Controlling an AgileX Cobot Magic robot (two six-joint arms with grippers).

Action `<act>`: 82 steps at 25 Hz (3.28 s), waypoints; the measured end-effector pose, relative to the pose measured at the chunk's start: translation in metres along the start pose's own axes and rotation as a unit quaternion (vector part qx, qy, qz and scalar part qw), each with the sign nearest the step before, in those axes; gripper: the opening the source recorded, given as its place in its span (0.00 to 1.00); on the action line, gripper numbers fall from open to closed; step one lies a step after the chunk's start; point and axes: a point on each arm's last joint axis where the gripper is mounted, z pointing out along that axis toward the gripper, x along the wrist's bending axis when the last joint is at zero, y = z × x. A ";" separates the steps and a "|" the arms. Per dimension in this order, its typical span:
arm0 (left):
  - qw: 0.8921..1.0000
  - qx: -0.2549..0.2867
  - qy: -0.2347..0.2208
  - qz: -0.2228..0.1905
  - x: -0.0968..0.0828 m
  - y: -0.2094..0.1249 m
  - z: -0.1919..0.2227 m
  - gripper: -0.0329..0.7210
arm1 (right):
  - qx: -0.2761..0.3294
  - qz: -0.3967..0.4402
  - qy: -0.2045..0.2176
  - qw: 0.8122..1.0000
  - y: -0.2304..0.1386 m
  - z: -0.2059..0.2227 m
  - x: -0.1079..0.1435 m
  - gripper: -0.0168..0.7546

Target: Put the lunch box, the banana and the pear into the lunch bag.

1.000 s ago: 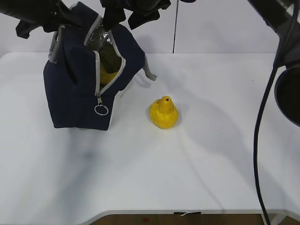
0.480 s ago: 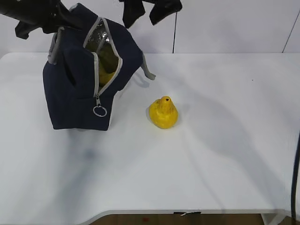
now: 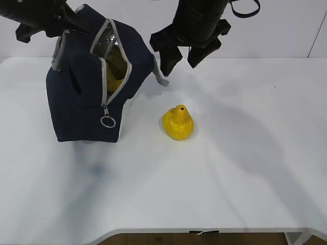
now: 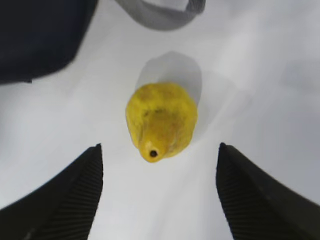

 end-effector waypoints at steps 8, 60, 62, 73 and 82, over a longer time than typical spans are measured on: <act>1.000 0.000 0.001 0.002 0.000 0.000 0.000 0.04 | 0.055 -0.002 -0.010 0.998 -0.019 0.028 -0.003 0.74; 1.000 0.001 0.000 0.002 0.000 0.000 0.000 0.04 | 0.106 -0.027 -0.005 0.994 -0.032 0.090 -0.005 0.36; 1.000 0.001 0.000 0.002 0.000 0.000 0.000 0.04 | 0.106 -0.028 -0.005 0.994 -0.032 0.090 -0.005 0.36; 1.000 0.001 0.000 0.002 0.000 0.000 0.000 0.04 | 0.099 -0.042 -0.016 0.994 -0.023 0.081 -0.007 0.36; 1.000 0.001 0.000 0.002 0.000 0.000 0.000 0.04 | 0.062 -0.058 -0.048 0.995 -0.008 0.061 -0.012 0.35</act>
